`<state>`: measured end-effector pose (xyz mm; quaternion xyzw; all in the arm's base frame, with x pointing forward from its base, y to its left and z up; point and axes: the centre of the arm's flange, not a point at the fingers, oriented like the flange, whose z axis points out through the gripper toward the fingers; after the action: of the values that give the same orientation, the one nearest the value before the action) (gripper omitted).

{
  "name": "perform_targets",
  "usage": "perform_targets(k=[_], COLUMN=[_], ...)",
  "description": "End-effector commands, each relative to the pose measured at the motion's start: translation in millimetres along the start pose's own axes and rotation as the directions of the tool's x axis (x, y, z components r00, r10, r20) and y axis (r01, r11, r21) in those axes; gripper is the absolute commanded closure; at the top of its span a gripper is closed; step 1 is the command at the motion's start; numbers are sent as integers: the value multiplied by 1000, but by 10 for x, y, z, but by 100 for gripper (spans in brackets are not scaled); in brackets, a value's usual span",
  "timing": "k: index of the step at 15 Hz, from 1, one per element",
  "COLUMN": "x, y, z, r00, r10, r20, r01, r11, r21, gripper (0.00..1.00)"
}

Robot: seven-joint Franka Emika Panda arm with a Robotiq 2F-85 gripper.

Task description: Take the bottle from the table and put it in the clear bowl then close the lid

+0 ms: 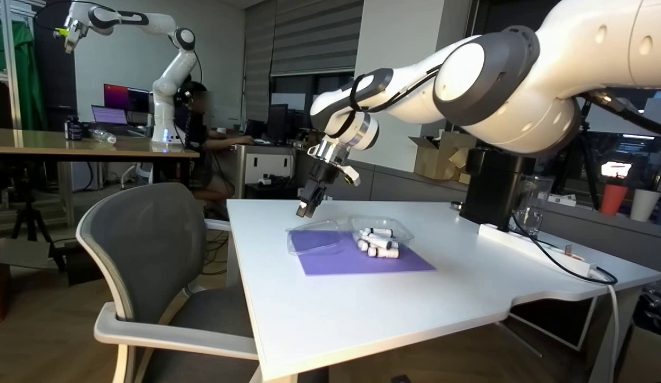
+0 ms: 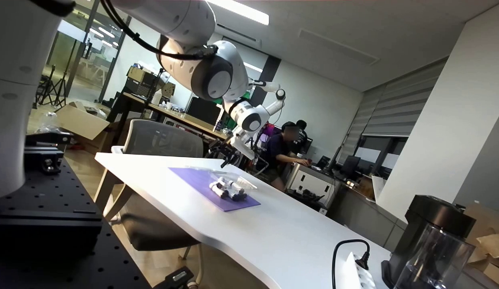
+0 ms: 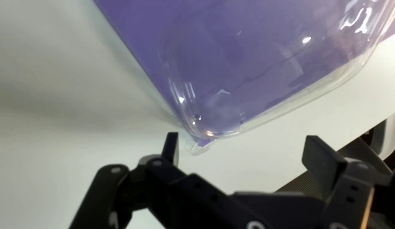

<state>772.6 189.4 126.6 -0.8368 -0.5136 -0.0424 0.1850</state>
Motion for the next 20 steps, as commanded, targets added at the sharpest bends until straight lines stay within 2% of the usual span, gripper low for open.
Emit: perform_targets(k=[1,10,20], x=[115,115,45], y=[88,46,151], z=[124,317,192], r00=[999,993,991], r10=[-33,-81,-11], r20=[13,83,133], r01=[34,87,5], r11=[999,993,999], r21=[-20,-73,44], gripper=[0,0,0])
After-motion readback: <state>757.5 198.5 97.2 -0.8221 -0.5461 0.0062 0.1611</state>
